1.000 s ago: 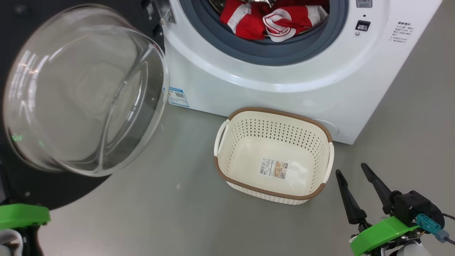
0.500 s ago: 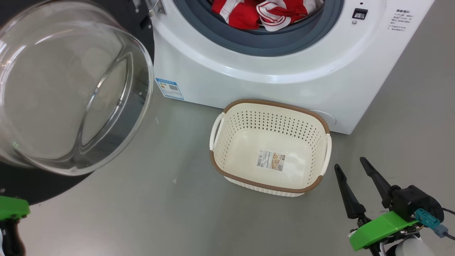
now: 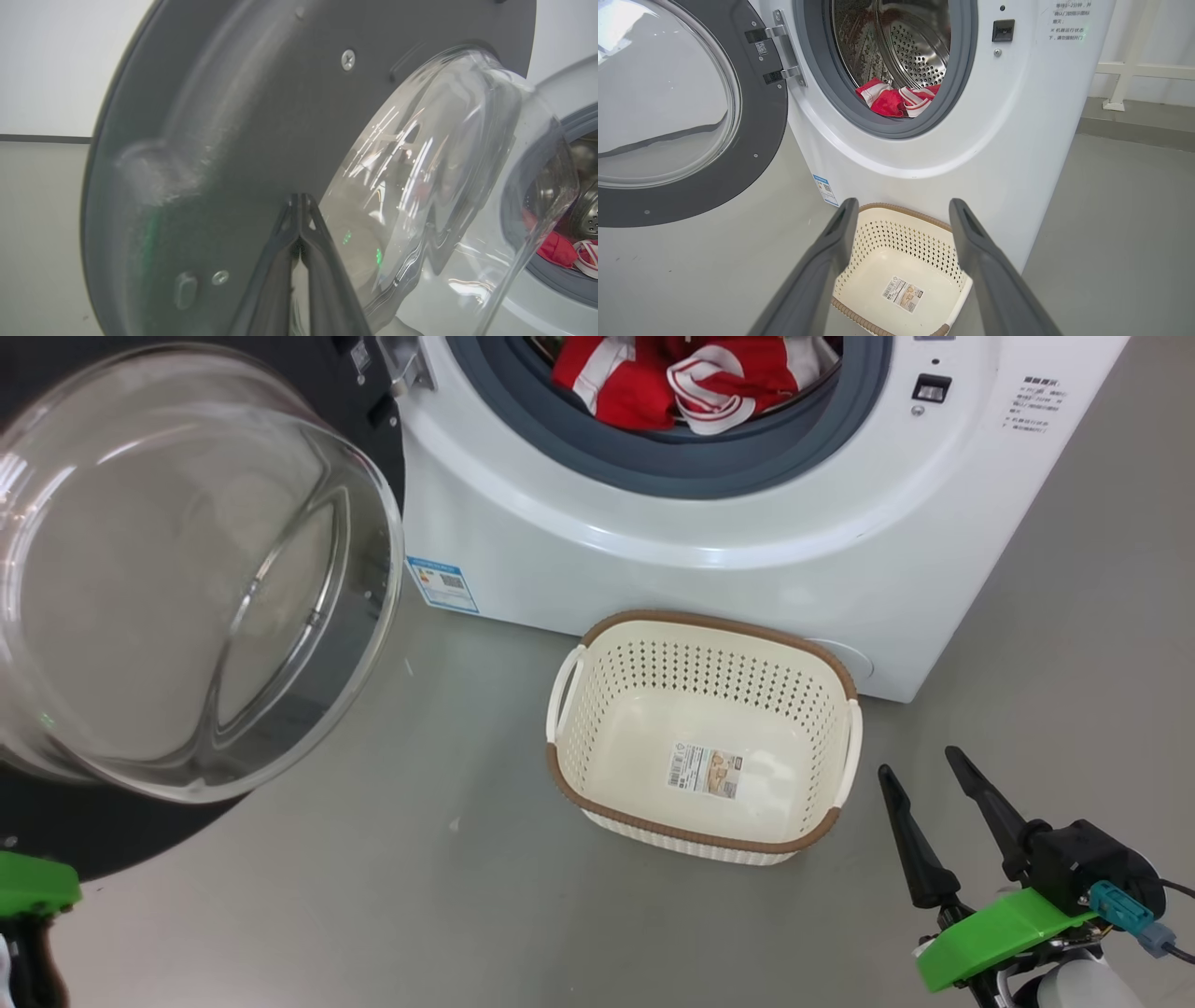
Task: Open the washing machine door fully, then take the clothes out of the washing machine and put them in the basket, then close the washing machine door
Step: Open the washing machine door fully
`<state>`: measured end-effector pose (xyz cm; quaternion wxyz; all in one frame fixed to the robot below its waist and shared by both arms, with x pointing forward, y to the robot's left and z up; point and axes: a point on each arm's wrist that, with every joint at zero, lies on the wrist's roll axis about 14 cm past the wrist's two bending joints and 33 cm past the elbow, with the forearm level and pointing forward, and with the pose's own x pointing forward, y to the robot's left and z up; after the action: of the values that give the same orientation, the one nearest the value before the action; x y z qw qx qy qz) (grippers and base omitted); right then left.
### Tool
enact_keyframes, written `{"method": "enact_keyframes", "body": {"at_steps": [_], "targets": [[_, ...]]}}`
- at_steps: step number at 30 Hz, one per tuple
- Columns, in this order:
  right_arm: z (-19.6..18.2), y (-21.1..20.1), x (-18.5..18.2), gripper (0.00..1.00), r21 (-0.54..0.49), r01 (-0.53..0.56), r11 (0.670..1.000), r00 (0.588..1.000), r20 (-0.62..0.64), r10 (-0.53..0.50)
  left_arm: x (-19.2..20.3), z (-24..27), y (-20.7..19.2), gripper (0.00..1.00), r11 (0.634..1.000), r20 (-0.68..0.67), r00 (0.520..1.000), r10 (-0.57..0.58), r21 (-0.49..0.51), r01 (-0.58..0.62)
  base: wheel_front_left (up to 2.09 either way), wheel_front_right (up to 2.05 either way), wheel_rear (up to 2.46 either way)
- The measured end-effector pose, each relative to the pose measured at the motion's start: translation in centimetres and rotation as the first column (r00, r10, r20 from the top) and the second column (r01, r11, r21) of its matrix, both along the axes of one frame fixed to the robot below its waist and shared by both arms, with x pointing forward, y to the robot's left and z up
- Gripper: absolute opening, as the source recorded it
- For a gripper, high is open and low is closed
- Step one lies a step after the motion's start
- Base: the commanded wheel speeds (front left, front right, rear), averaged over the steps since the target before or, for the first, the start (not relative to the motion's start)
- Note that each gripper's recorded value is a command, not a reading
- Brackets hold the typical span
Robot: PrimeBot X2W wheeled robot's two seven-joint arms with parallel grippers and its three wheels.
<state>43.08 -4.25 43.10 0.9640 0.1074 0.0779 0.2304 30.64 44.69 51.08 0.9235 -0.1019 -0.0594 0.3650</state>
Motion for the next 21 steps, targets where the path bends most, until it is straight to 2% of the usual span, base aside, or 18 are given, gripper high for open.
{"method": "enact_keyframes", "body": {"at_steps": [8,10,11,12,13,15,16,21], "targets": [[1.7,-0.1,-0.4,1.00,0.010,0.012,1.000,0.999,0.036,-0.012,-1.5,-1.3,-2.0,0.00,0.999,-0.015,0.999,-0.034,-0.015,0.033,0.00,0.00,0.00],[2.0,-0.2,-0.5,1.00,0.014,0.017,1.000,0.999,0.043,-0.018,-1.5,-1.6,-3.1,0.25,0.998,-0.021,0.998,-0.060,-0.015,0.060,0.00,0.00,0.00],[2.2,-0.3,-0.6,1.00,0.015,0.020,1.000,0.999,0.047,-0.021,-1.4,-1.7,-3.6,0.25,0.997,-0.018,0.997,-0.070,-0.018,0.069,0.00,0.00,0.00],[2.3,-0.4,-0.7,1.00,0.014,0.023,1.000,0.999,0.049,-0.024,-1.4,-1.8,-4.0,0.37,0.997,-0.015,0.997,-0.079,-0.022,0.079,0.00,0.00,0.00],[2.4,-0.6,-0.8,1.00,0.014,0.027,1.000,0.998,0.051,-0.027,-1.4,-1.9,-4.4,0.44,0.996,-0.014,0.996,-0.089,-0.022,0.089,0.00,0.00,0.00],[2.7,-0.9,-0.9,1.00,0.015,0.035,0.999,0.998,0.057,-0.036,-1.4,-1.9,-5.1,0.88,0.994,-0.009,0.995,-0.103,-0.022,0.103,0.00,0.00,0.00],[2.8,-1.0,-1.0,1.00,0.016,0.040,0.999,0.997,0.060,-0.041,-1.3,-1.9,-5.4,1.00,0.993,-0.010,0.993,-0.115,-0.020,0.114,0.00,0.00,0.00],[3.3,-2.0,-1.3,1.00,0.023,0.071,0.997,0.995,0.067,-0.073,-0.6,-2.3,-7.7,1.00,0.981,-0.015,0.981,-0.193,-0.021,0.192,0.00,0.00,0.00]]}}
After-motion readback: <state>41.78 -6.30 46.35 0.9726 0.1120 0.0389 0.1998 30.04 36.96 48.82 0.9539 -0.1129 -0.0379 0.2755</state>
